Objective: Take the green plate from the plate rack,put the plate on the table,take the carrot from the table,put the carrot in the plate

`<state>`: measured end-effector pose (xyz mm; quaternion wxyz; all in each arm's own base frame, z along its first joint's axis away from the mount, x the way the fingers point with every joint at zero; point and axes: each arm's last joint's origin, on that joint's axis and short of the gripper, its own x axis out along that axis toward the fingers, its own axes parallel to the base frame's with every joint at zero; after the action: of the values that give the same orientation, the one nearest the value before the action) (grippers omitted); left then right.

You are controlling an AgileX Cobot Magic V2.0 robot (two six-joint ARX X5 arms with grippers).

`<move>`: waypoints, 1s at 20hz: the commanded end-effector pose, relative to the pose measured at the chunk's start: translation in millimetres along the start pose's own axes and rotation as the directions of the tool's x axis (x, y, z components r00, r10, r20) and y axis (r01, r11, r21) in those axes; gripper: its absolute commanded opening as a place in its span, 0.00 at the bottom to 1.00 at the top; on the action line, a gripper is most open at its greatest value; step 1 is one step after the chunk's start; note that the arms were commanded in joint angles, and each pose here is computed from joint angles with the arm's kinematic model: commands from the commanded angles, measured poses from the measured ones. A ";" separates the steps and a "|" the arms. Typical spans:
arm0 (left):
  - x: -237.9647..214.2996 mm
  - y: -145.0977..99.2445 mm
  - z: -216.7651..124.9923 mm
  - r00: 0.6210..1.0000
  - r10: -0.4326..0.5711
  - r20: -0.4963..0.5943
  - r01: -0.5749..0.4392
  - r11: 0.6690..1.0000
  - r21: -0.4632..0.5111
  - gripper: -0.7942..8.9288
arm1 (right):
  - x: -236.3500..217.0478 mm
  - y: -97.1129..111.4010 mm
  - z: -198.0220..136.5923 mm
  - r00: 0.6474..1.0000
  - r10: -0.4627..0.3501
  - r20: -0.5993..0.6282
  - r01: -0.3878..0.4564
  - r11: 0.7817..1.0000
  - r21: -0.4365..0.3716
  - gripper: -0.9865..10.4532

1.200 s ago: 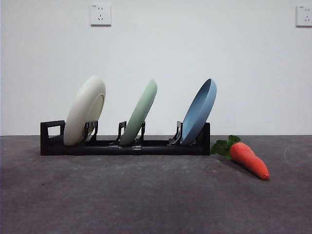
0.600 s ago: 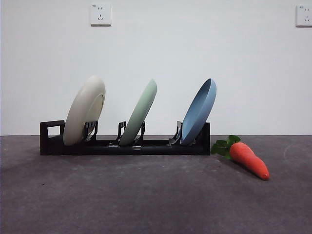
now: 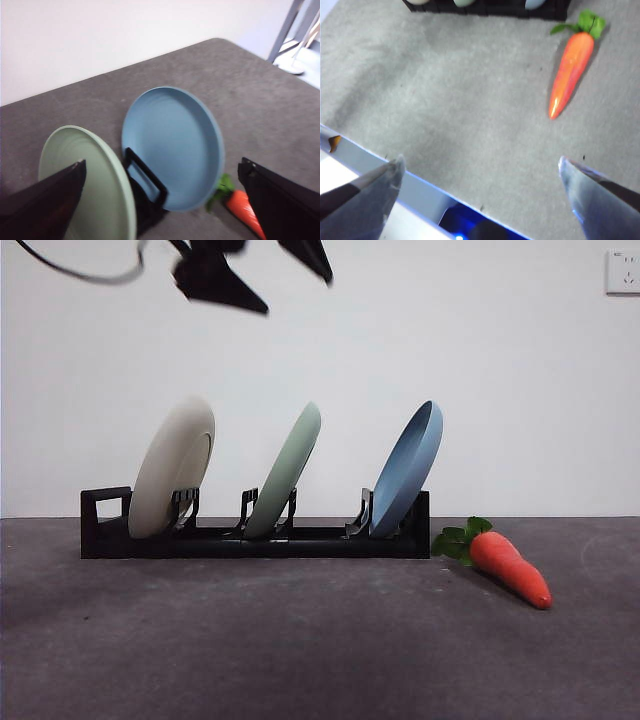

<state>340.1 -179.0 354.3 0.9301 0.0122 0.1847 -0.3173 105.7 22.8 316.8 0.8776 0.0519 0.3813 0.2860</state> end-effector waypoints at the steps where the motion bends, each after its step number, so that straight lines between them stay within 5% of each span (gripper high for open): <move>1: 25.9 5.4 -12.9 1.000 0.019 -0.008 -0.019 0.999 0.032 0.66 | 1.5 -0.8 1.0 1.000 -0.003 -0.014 0.003 1.000 0.012 0.69; 13: 98.2 23.8 -72.4 0.987 0.113 -0.113 -0.108 0.993 0.049 0.66 | 15.1 -9.0 6.6 0.997 0.005 -0.080 -0.001 0.999 0.049 0.69; 18: 99.4 23.8 -74.2 0.987 0.105 -0.120 -0.100 0.994 0.047 0.14 | 15.3 -9.1 6.7 0.997 0.005 -0.081 -0.001 0.999 0.049 0.69; 20: 99.4 23.2 -74.6 0.989 0.084 -0.125 -0.079 0.996 0.042 0.07 | 15.2 -9.1 6.6 0.997 0.005 -0.081 -0.001 0.999 0.049 0.69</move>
<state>400.5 -207.0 251.1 0.9304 0.0536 0.2358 -0.2754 122.8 24.1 307.9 0.8590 0.0614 0.4242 0.2801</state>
